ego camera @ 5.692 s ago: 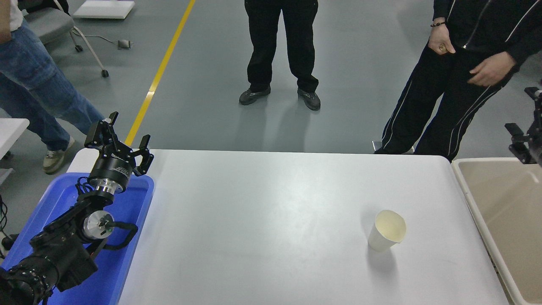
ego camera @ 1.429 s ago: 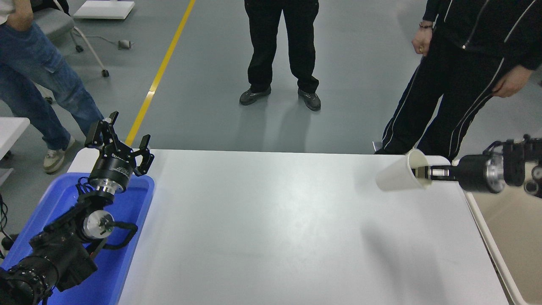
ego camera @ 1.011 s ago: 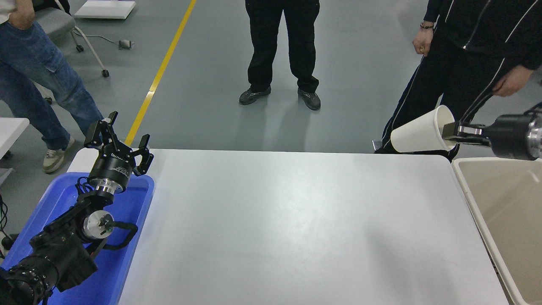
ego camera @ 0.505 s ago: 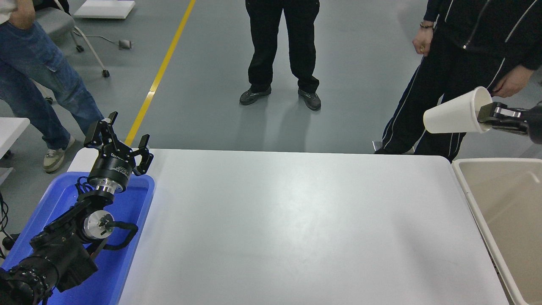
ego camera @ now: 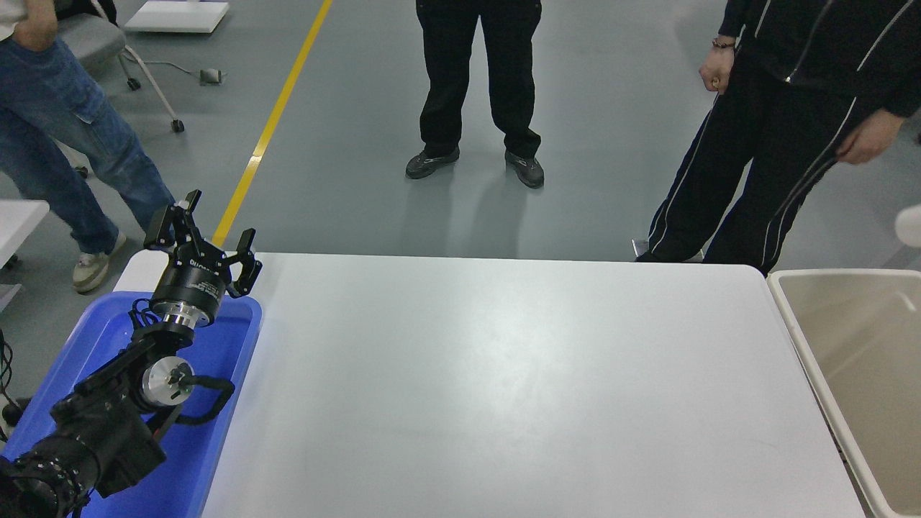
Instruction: Dispose of the paper cup in the dustbin
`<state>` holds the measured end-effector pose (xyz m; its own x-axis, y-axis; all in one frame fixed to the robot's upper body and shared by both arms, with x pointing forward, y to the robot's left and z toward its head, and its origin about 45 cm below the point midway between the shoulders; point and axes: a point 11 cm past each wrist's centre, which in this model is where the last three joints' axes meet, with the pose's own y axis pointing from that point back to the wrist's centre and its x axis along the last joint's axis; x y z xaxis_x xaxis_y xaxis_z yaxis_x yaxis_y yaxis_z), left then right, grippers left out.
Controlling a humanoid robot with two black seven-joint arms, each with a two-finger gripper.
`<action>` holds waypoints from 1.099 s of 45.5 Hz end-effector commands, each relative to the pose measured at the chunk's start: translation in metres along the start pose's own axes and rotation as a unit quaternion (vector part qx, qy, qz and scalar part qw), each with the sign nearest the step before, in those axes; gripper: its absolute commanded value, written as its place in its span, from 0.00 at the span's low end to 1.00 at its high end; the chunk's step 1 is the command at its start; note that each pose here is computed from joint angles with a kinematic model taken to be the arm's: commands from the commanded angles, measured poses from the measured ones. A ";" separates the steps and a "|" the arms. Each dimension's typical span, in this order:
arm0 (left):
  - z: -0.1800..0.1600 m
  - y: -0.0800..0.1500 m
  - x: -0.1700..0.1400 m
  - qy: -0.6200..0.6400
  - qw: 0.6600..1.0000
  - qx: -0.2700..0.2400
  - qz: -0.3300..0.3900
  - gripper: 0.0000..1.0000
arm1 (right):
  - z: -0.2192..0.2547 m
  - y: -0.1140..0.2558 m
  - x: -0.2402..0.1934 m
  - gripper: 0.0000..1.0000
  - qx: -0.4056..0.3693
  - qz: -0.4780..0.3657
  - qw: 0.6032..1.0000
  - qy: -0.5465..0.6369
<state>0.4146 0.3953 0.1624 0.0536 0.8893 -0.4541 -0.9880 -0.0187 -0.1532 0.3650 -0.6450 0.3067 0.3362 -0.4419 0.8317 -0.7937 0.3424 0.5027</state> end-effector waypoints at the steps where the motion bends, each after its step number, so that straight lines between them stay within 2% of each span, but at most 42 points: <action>1: 0.000 0.000 0.000 0.000 1.000 0.000 0.000 1.00 | 0.036 0.000 -0.013 0.00 -0.098 0.029 0.995 -0.014; 12: 0.000 0.000 0.000 0.000 1.000 0.000 0.000 1.00 | 0.046 -0.011 -0.051 0.00 -0.134 0.026 0.990 -0.021; 33: 0.000 0.000 0.000 0.000 1.000 0.000 0.000 1.00 | 0.047 -0.030 -0.152 0.00 -0.164 -0.008 0.986 -0.030; 50: 0.000 0.000 0.000 0.000 1.000 0.000 0.000 1.00 | 0.049 -0.030 -0.165 0.00 -0.165 -0.009 0.985 -0.044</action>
<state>0.4146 0.3953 0.1624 0.0534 0.8891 -0.4546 -0.9880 -0.0191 -0.1535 0.3141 -0.6271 0.1540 0.3042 -0.4959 0.8133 -0.5834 0.5779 0.5706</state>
